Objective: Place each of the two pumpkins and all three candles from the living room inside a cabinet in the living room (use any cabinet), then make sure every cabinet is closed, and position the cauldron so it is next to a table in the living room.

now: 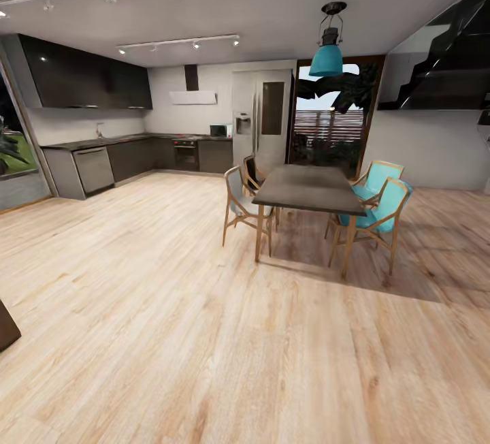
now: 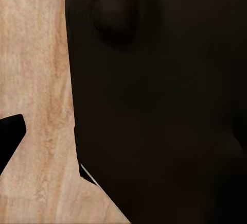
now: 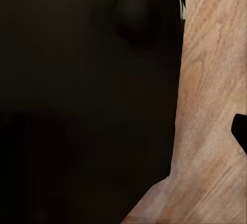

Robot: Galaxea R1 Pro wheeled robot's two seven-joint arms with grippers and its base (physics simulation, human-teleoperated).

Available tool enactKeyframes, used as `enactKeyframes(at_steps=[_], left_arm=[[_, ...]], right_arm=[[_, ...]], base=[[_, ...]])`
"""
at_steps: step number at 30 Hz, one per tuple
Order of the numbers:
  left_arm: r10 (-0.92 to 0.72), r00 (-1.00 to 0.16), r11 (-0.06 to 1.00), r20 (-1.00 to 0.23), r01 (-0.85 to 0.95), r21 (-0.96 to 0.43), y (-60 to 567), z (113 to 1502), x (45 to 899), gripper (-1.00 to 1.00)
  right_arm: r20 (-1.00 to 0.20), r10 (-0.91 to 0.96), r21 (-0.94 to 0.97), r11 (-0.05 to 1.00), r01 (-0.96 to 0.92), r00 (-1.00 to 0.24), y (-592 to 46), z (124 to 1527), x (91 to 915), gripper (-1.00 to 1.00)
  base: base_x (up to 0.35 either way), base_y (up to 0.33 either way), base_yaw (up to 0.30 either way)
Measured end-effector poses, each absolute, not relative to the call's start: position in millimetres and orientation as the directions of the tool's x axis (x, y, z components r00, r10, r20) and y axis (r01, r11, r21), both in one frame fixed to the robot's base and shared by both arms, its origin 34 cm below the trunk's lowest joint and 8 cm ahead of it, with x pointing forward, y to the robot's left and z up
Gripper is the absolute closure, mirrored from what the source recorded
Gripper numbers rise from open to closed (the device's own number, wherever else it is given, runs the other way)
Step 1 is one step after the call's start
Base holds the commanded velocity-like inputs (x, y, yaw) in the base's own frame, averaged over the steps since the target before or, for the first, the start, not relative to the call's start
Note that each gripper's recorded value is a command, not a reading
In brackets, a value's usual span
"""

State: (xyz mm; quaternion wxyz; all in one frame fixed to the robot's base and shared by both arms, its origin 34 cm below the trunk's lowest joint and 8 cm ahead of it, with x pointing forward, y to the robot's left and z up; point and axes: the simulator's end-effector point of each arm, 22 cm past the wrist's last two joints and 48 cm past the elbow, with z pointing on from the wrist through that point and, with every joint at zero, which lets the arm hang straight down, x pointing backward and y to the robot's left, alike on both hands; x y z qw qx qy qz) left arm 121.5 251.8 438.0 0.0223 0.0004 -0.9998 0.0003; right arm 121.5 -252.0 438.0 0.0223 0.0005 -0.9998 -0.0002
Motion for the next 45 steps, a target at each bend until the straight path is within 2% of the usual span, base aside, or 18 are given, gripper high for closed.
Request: enactKeyframes(at_steps=[14,19,45], left_arm=[[-0.012,-1.0,1.0,-0.014,-0.012,-0.013,245.6,437.5,149.2,-1.0],[-0.013,-1.0,1.0,-0.014,-0.012,-0.013,245.6,437.5,149.2,-1.0],[-0.014,-1.0,1.0,0.022,-0.014,-0.01,246.3,437.4,135.8,-1.0]], right_arm=[[-0.144,-0.005,-0.001,1.0,-0.005,-0.99,-252.8,440.5,220.1,-1.0],[-0.169,-0.015,0.003,1.0,-0.016,-0.986,-249.7,441.3,225.3,-1.0],[-0.126,-0.022,-0.003,1.0,-0.022,-0.992,-250.0,438.1,208.4,-1.0]], base=[[0.0,0.0,0.0],[0.0,0.0,0.0],[0.0,0.0,0.079]])
